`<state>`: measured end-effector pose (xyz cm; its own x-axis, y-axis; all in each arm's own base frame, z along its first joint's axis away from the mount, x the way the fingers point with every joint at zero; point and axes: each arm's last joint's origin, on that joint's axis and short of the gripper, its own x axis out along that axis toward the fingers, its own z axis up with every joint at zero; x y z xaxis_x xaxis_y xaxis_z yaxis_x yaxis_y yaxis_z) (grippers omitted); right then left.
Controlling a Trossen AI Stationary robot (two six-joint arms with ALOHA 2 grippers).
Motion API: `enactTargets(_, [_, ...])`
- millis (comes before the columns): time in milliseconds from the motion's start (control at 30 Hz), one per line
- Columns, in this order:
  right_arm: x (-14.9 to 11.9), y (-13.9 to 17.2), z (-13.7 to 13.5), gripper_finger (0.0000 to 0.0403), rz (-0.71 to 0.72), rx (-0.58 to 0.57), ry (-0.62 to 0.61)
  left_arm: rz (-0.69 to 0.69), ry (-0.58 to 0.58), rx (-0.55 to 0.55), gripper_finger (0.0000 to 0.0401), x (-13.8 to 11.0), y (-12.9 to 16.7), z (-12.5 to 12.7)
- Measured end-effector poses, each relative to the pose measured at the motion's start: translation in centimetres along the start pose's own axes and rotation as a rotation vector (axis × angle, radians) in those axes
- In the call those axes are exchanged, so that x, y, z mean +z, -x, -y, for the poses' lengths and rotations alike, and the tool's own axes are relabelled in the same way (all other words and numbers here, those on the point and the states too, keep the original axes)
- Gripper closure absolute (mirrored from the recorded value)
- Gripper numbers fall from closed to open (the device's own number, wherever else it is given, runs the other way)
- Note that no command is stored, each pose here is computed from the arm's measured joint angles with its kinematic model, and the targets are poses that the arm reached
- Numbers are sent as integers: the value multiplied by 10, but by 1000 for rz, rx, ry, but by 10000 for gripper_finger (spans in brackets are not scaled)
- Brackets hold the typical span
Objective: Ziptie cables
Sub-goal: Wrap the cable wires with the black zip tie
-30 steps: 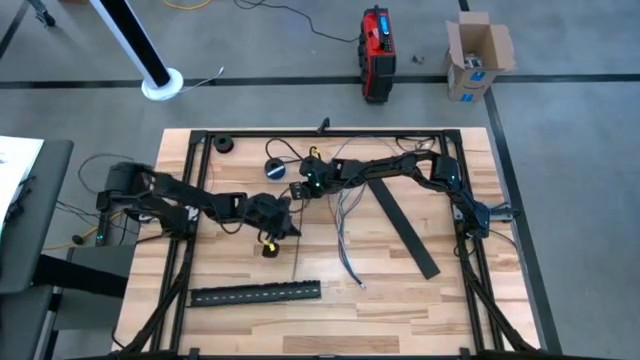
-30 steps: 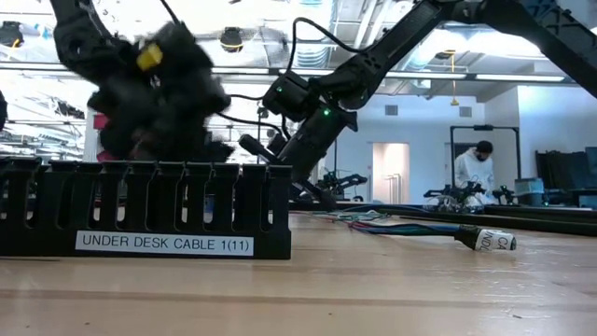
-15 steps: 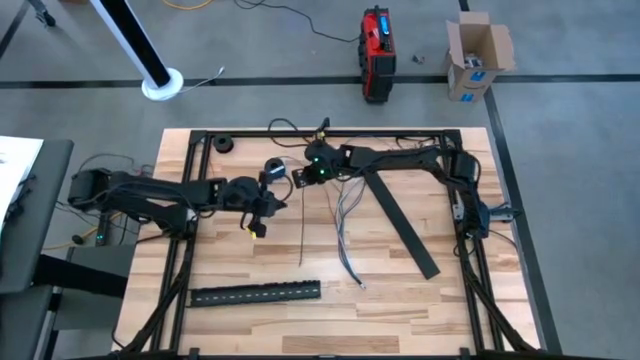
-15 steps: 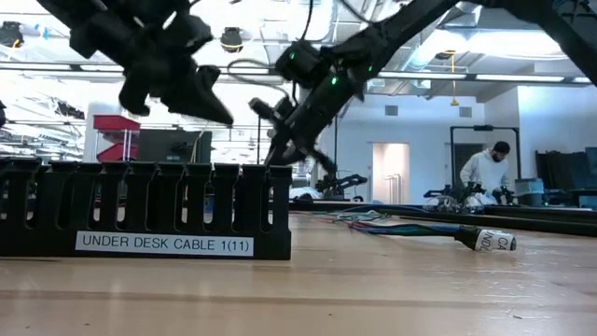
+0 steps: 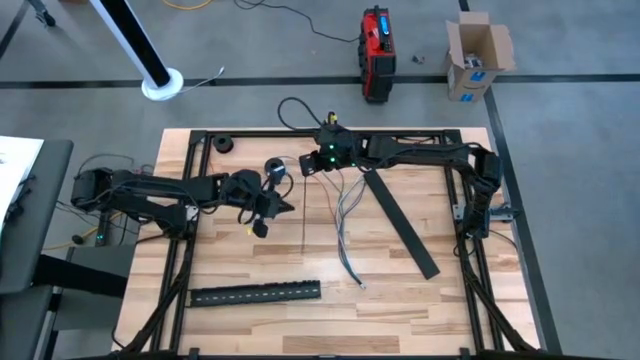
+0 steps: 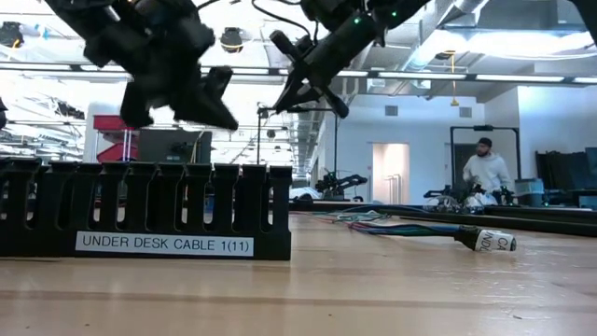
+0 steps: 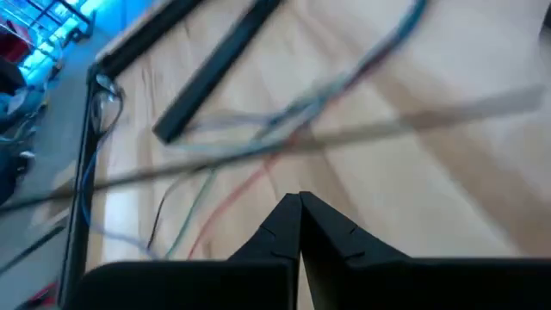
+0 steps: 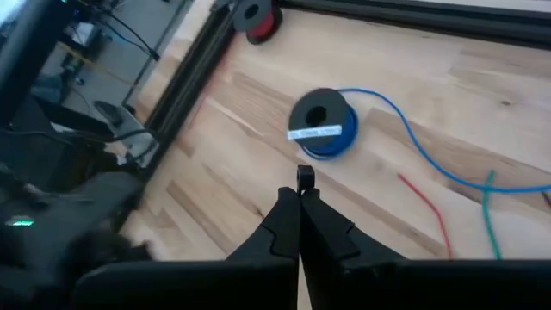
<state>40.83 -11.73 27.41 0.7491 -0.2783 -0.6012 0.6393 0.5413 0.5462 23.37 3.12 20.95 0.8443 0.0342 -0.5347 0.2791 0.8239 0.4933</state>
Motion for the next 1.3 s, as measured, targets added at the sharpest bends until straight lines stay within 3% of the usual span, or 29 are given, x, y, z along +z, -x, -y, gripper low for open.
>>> enactTargets(167, [0, 0, 1, 403, -9, 0, 13, 81, 149, -13, 386, 35, 17, -24])
enactTargets(333, [0, 0, 0, 403, -10, 7, 32, 220, 594, -234, 338, 52, 33, -50])
enactTargets(433, [2, 0, 0, 403, 3, 22, 42, 220, 781, -339, 309, 47, 36, -55])
enactTargets(800, [20, 8, -17, 403, 82, 158, 77, 3, 1318, -284, 255, 8, 26, -73])
enactTargets(933, [31, 17, -27, 403, 103, 172, 130, -44, 1343, -291, 249, -4, 23, -76])
enactTargets(1100, [42, 29, -36, 403, 116, 174, 174, -74, 1267, -264, 248, -13, 22, -77])
enactTargets(1200, [49, 33, -39, 403, 137, 183, 179, -121, 1123, -234, 248, -17, 23, -74])
enactTargets(1300, [57, 38, -39, 403, 155, 183, 185, -167, 826, -232, 248, -15, 22, -65])
